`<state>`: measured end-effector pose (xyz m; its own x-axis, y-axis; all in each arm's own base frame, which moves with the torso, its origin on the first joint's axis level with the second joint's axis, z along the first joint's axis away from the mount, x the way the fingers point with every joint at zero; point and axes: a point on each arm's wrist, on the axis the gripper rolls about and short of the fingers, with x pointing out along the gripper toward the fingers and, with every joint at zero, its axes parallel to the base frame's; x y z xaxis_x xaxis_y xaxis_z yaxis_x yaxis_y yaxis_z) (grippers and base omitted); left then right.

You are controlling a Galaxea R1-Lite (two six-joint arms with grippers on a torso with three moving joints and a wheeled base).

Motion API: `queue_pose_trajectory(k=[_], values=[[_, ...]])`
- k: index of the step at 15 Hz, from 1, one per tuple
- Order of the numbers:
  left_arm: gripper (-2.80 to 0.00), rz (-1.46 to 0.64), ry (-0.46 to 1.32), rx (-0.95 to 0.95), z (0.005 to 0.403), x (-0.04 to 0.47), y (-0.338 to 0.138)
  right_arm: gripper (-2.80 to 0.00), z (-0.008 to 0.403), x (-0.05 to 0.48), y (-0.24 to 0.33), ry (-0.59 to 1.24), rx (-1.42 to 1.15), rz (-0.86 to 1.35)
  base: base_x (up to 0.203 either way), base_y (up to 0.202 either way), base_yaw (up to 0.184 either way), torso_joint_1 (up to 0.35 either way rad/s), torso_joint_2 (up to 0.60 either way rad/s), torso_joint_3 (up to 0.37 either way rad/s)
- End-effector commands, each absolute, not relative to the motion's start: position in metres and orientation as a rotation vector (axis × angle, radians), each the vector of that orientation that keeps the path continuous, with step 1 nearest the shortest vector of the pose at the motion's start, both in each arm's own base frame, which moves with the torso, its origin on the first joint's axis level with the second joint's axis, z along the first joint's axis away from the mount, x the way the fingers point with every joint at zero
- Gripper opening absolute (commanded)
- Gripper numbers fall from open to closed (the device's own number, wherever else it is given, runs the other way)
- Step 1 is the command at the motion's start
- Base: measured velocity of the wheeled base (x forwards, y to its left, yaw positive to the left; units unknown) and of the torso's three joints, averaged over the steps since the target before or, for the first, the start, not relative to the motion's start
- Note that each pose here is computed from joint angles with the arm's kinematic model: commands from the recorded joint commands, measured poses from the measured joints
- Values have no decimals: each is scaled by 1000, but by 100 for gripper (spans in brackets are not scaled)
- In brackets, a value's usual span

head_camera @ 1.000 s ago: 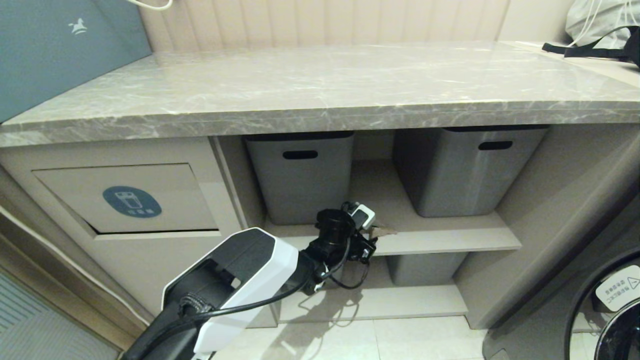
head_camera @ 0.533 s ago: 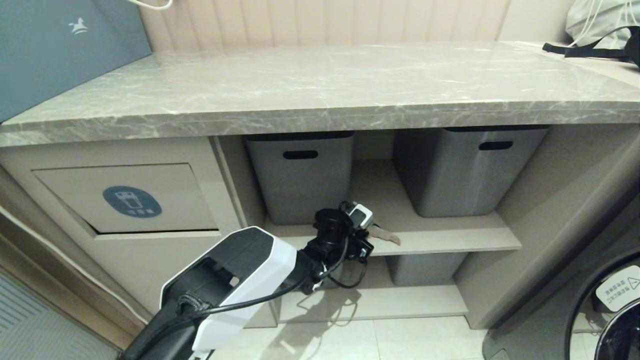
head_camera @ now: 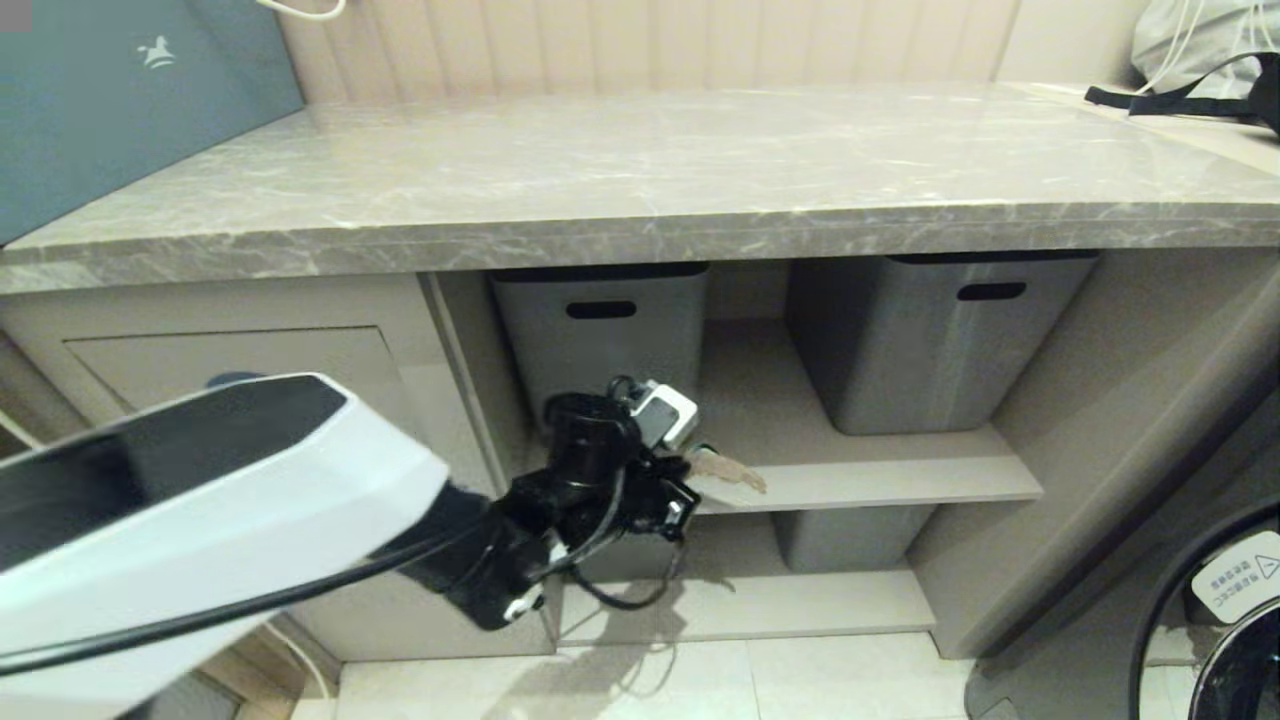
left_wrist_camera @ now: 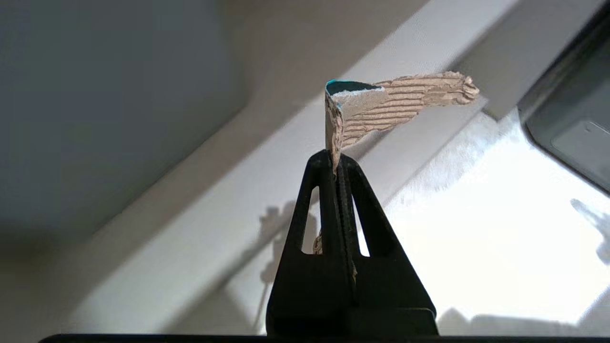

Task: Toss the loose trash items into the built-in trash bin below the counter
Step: Pick up the garbage, then put the garbage in the trash can

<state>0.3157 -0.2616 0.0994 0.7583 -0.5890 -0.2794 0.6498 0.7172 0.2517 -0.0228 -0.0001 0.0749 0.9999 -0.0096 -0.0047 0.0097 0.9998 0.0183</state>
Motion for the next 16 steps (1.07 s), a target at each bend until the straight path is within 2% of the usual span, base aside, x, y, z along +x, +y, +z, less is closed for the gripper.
queue_pose_trajectory(k=[1,5,9,12,16], values=[[-280,-657,103,319,147,270,-218,-280,75,-23,0,5,18,-9,0,0,0,0,0,0],[-280,-486,90,321,139,202,-120,-280,75,-23,0,5,18,-11,0,0,0,0,0,0],[-280,-140,-14,319,148,182,-40,-280,75,-23,0,5,18,-11,0,0,0,0,0,0],[-280,24,-41,327,148,169,-11,-280,75,-23,0,5,18,-11,0,0,0,0,0,0],[-280,199,-4,318,144,170,5,-280,75,-23,0,5,18,-11,0,0,0,0,0,0]])
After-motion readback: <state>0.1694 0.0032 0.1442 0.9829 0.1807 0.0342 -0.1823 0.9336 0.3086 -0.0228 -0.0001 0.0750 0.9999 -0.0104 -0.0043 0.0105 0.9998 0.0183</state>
